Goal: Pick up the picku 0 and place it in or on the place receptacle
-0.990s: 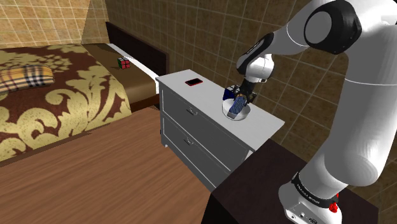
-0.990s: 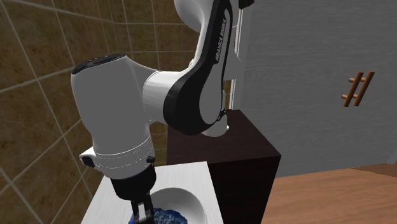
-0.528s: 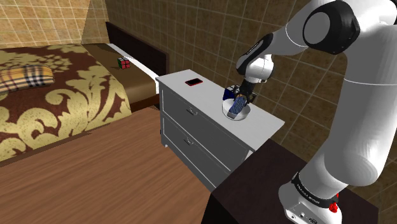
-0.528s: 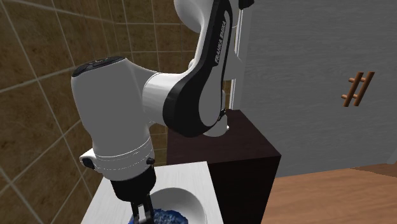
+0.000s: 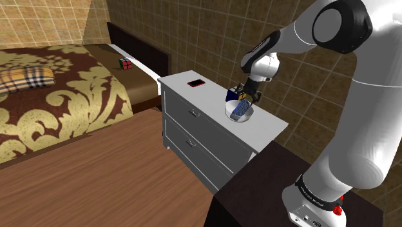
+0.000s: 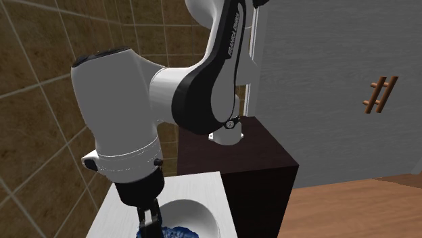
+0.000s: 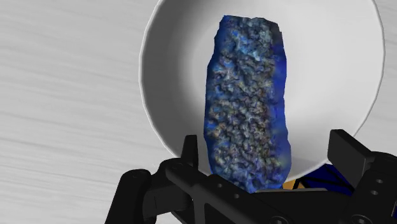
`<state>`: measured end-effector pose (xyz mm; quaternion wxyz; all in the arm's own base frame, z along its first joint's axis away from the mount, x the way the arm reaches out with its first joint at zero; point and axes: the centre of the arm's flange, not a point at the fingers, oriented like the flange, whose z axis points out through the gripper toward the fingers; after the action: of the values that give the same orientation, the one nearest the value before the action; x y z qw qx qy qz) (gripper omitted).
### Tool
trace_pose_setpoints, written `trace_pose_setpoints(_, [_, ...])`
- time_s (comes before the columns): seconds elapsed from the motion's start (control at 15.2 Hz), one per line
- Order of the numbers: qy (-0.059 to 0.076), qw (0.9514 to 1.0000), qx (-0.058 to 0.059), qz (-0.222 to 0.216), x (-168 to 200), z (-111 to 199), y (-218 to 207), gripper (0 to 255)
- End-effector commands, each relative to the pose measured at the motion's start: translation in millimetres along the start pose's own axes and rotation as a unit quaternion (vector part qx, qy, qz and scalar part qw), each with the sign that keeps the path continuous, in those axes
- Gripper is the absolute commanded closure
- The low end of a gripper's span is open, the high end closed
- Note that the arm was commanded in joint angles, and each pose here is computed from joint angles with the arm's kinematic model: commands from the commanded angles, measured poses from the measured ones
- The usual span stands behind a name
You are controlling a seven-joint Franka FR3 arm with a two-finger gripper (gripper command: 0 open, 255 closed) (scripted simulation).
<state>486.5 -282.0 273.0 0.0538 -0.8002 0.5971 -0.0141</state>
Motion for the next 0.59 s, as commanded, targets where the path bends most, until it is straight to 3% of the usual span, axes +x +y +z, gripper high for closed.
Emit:
trace_pose_setpoints(0.0, [0.000,1.0000,0.000,0.000,0.6,-23.0,-0.7,0])
trace_pose_setpoints(0.53, [0.000,1.0000,0.000,0.000,0.6,-33.4,-0.7,0])
